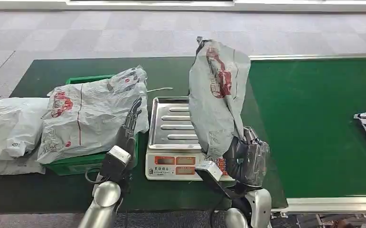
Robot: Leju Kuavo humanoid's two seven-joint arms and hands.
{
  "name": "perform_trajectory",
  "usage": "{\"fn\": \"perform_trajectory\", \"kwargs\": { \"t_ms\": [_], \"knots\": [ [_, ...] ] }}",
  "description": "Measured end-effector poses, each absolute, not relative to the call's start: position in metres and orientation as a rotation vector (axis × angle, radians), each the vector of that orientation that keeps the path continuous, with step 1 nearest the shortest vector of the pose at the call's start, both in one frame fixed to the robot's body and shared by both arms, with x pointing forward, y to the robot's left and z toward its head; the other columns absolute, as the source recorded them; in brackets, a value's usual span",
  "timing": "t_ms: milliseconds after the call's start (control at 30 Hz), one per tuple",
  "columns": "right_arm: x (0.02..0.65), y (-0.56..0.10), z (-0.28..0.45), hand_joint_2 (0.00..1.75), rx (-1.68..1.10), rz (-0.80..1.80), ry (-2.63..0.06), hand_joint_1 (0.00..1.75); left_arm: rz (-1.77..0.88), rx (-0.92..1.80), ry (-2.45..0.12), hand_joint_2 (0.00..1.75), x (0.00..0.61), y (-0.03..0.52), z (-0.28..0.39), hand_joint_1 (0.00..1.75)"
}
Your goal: Moved the parcel from conveyor to table for the left to box.
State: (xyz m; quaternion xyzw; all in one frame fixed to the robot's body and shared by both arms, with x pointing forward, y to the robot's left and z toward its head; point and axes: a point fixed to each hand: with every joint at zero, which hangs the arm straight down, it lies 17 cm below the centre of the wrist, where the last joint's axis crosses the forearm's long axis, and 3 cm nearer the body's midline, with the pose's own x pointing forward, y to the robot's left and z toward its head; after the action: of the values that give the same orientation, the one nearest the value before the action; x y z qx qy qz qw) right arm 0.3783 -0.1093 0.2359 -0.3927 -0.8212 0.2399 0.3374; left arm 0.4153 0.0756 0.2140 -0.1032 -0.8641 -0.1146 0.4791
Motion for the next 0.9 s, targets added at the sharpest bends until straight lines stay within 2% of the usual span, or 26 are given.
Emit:
{"fn": "perform_trajectory", "kwargs": {
  "t_ms": [633,767,900],
  "knots": [
    [0.378,-0.102,0.211,1.75,-0.956,0.677,-2.084,1.75,-0.281,-0.255,-2.097,0.0,0.418,0.073,0.212,0.0],
    [0.392,-0.102,0.197,1.75,-0.774,0.65,-2.058,1.75,-0.286,-0.26,-2.097,0.0,0.421,0.071,0.216,0.0],
    [0.423,-0.11,0.175,1.75,-0.753,0.728,-1.965,1.75,-0.302,-0.297,-2.108,0.0,0.426,0.063,0.225,0.0]
  ]
}}
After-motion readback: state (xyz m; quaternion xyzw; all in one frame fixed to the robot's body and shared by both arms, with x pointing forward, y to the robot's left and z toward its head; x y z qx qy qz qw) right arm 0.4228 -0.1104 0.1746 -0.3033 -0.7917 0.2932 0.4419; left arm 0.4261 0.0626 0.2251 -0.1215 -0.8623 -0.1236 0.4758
